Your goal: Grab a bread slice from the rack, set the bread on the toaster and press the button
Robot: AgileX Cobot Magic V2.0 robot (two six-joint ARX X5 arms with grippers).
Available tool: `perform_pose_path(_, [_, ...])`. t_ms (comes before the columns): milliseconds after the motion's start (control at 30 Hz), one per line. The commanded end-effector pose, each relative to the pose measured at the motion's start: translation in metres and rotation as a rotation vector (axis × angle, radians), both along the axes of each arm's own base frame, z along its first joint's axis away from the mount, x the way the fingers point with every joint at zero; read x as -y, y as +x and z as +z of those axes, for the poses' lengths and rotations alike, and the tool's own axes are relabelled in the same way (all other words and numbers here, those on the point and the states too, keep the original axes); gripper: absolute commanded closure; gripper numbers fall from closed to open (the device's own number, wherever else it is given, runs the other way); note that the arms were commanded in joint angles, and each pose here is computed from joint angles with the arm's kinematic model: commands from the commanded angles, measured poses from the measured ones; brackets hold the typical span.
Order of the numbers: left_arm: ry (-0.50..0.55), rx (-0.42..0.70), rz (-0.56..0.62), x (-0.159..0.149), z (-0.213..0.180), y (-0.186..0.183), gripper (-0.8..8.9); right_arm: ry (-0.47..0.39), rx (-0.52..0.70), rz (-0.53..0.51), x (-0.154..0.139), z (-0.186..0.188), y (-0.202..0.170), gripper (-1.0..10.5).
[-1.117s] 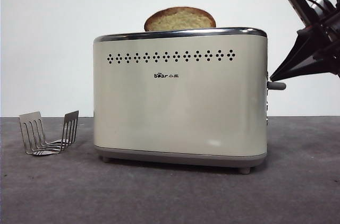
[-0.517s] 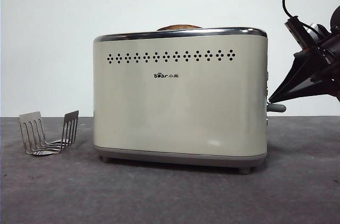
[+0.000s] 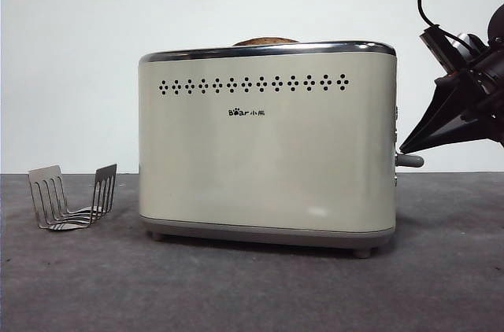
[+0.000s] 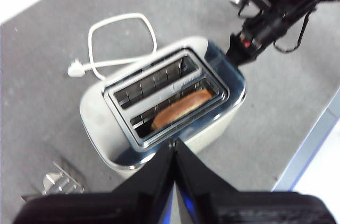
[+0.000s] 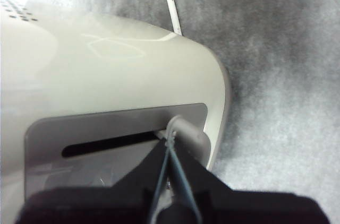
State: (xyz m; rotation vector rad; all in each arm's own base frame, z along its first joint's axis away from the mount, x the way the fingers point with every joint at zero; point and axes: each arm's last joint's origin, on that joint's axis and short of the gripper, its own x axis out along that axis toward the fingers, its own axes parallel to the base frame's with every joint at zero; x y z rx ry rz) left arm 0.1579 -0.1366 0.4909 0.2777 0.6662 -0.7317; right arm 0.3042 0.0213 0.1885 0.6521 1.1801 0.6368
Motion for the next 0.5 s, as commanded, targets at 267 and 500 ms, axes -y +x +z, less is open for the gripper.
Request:
perform_pose_path(267, [0.048,-0.045,-0.010,0.005,-0.016,0.005,8.22,-0.104,-0.098,-0.014,0.002,-0.025,-0.003,9.5])
perform_pose_path(500, [0.048,-0.045,-0.010,0.005,-0.016,0.005,8.22,-0.114,-0.128,0.000,0.002,-0.031,-0.004,9.5])
